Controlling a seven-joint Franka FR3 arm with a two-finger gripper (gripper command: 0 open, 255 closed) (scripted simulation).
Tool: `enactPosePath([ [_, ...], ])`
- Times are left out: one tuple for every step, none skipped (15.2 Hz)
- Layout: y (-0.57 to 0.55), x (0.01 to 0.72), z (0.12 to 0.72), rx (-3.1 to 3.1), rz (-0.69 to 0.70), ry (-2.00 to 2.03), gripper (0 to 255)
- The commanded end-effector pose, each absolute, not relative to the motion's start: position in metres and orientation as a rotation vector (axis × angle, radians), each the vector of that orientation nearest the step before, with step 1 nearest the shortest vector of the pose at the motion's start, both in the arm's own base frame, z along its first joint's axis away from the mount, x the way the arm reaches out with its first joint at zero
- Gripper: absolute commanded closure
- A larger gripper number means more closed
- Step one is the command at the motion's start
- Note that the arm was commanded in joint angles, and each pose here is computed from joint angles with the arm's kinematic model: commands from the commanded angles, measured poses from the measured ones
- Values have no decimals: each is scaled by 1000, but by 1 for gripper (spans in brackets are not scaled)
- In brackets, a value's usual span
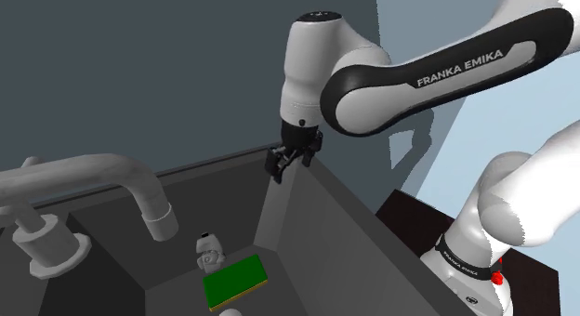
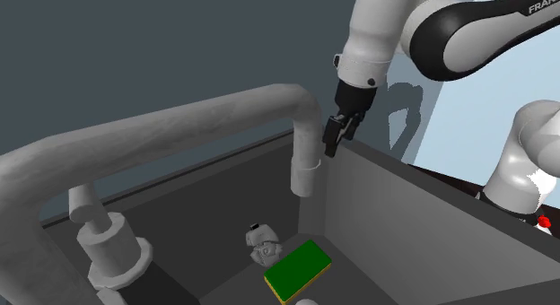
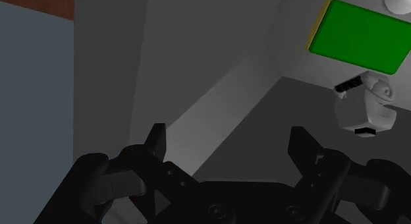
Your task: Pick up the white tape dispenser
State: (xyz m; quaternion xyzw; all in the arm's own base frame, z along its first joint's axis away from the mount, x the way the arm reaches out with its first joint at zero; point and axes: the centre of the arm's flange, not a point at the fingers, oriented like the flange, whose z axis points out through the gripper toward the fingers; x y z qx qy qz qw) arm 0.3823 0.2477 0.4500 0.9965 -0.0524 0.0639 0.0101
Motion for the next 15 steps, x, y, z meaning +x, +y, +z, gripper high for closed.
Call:
enactPosePath([
  [268, 389, 438, 3115, 206, -186, 0],
  [279, 393, 431, 3116, 209, -195, 0],
  [289, 397, 425, 3118, 212, -205, 0],
  [300, 401, 419, 3119, 215, -215, 0],
  [310, 405, 413, 3120, 218, -224, 0],
  [321, 410, 406, 3121, 221, -234, 0],
  [331, 414, 400, 3123, 224, -244, 0],
  [342, 418, 394, 3124, 226, -254, 0],
  [352, 423, 388, 3125, 229, -263, 0],
  [362, 428, 382, 3126, 232, -273, 0],
  [373, 432, 376, 3127, 235, -283, 0],
  [383, 437, 370, 3128, 238, -292, 0],
  [394, 442, 364, 3129, 241, -302, 0],
  [404, 447, 358, 3130, 244, -312, 0],
  [415, 452, 352, 3131, 247, -322, 0],
])
